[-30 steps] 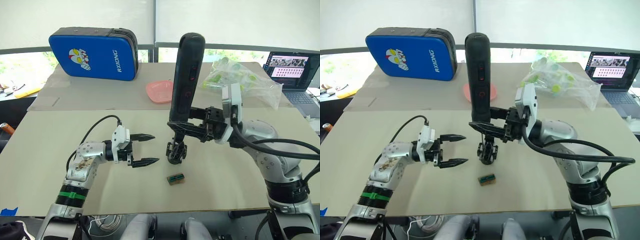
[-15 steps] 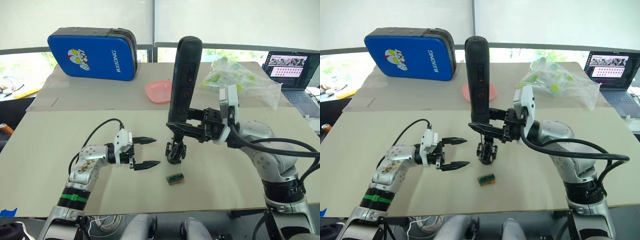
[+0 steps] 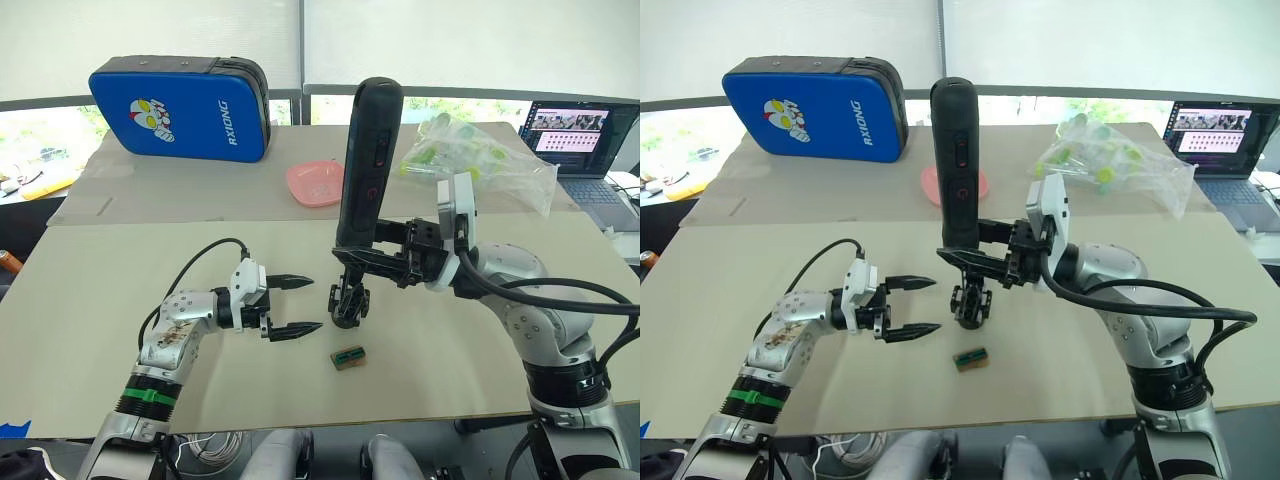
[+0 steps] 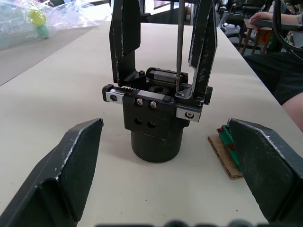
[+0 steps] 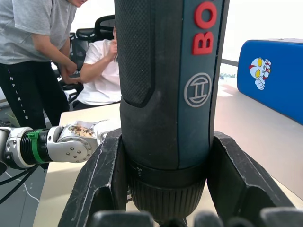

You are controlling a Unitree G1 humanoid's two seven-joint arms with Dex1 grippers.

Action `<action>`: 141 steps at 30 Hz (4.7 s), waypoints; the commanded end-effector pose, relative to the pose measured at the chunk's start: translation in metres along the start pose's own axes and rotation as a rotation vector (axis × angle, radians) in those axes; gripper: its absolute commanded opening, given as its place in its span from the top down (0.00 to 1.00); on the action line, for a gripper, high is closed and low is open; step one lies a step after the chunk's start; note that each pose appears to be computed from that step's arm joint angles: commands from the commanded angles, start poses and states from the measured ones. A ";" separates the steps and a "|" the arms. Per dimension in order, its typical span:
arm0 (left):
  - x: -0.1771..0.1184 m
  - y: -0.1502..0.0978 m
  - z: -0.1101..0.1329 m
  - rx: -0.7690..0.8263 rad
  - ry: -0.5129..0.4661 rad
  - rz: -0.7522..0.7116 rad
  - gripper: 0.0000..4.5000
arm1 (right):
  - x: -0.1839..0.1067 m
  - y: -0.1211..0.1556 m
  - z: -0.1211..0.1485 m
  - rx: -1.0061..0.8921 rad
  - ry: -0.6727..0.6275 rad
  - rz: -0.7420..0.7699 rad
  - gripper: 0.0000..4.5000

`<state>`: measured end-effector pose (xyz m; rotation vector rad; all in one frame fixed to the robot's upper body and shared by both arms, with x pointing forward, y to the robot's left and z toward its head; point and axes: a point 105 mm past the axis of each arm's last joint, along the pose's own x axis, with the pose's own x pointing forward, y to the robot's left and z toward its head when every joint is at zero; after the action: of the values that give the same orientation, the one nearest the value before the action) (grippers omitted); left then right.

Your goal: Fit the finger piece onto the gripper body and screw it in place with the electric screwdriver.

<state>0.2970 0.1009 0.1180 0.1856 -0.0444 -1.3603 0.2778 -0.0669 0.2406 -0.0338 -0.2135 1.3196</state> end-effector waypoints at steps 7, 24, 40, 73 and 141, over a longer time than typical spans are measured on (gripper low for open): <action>0.000 -0.002 0.006 0.032 -0.006 0.001 0.00 | 0.000 0.007 0.015 -0.053 -0.047 0.023 0.58; 0.000 -0.004 0.006 0.030 -0.006 0.002 0.00 | 0.001 0.007 0.010 -0.041 -0.040 0.024 0.58; 0.002 -0.005 0.006 0.026 -0.007 0.005 0.00 | 0.002 0.006 0.009 -0.051 -0.048 0.016 0.58; 0.016 -0.002 -0.014 0.030 0.077 0.008 0.00 | 0.006 0.009 0.006 -0.051 -0.036 0.024 0.58; 0.073 -0.005 -0.041 0.015 0.161 -0.059 0.49 | 0.006 0.008 -0.035 0.029 0.076 -0.055 0.58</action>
<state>0.3195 0.0394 0.0717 0.3038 0.0884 -1.3663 0.2758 -0.0581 0.2243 -0.0478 -0.2123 1.2668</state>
